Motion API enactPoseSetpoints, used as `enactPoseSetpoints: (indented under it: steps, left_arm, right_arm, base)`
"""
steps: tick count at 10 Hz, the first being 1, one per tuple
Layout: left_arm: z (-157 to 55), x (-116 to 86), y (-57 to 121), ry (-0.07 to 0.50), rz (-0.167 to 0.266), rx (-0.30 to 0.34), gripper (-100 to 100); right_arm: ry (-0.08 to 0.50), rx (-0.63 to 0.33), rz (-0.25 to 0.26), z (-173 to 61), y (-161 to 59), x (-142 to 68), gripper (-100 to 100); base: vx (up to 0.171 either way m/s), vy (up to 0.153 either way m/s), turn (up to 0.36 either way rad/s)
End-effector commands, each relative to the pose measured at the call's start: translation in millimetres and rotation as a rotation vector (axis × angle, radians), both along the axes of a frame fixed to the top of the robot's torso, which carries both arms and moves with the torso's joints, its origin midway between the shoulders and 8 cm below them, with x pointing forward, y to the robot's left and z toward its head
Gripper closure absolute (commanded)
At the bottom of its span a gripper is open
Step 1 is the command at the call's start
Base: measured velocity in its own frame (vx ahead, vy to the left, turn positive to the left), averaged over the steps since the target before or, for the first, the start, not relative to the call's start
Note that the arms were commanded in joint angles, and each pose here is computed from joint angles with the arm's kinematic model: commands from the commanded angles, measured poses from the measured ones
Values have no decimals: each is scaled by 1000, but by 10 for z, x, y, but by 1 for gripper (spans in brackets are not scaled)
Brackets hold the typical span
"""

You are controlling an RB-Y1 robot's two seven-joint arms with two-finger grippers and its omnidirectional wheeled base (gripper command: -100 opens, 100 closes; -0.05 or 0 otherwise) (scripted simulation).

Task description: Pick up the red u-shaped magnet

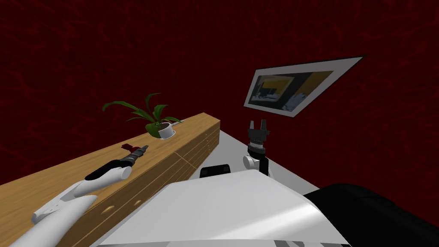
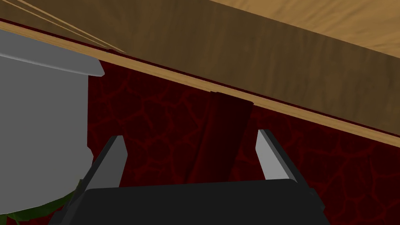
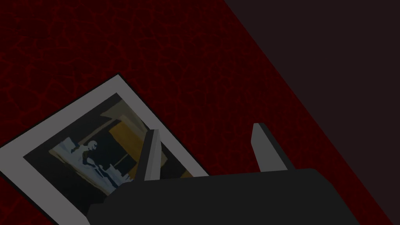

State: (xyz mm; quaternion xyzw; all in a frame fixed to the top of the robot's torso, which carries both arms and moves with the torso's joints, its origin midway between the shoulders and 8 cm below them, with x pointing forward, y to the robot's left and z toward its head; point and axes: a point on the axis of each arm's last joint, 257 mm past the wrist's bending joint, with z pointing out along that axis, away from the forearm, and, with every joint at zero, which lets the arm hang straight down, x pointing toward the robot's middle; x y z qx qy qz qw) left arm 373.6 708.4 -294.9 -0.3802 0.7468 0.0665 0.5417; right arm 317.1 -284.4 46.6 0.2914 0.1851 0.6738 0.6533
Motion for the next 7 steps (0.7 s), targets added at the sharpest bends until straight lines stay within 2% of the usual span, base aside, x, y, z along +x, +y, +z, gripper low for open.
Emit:
enactPoseSetpoints:
  steps: [1, 3, 4, 5, 7]
  left_arm:
    - [80, -104, 161, -19, 31, 10, -100]
    - [77, -97, 149, -26, 31, -3, -100]
    - [168, -437, 487, -26, 89, 42, -100]
    - [208, -441, 513, -44, 100, 31, -100]
    - [206, -436, 506, -47, 99, 26, -100]
  right_arm:
    - [0, 0, 0, 0, 0, 0, 0]
    - [0, 0, 0, 0, -1, -1, 0]
    - [0, 0, 0, 0, -1, 0, 0]
    - [0, 0, 0, 0, 0, 0, 0]
    - [0, 0, 0, -1, -1, -1, 0]
  base:
    - [3, -43, -194]
    - [-1, -16, 23]
    - [-5, -41, -327]
    - [-3, -43, -198]
    - [5, -17, 15]
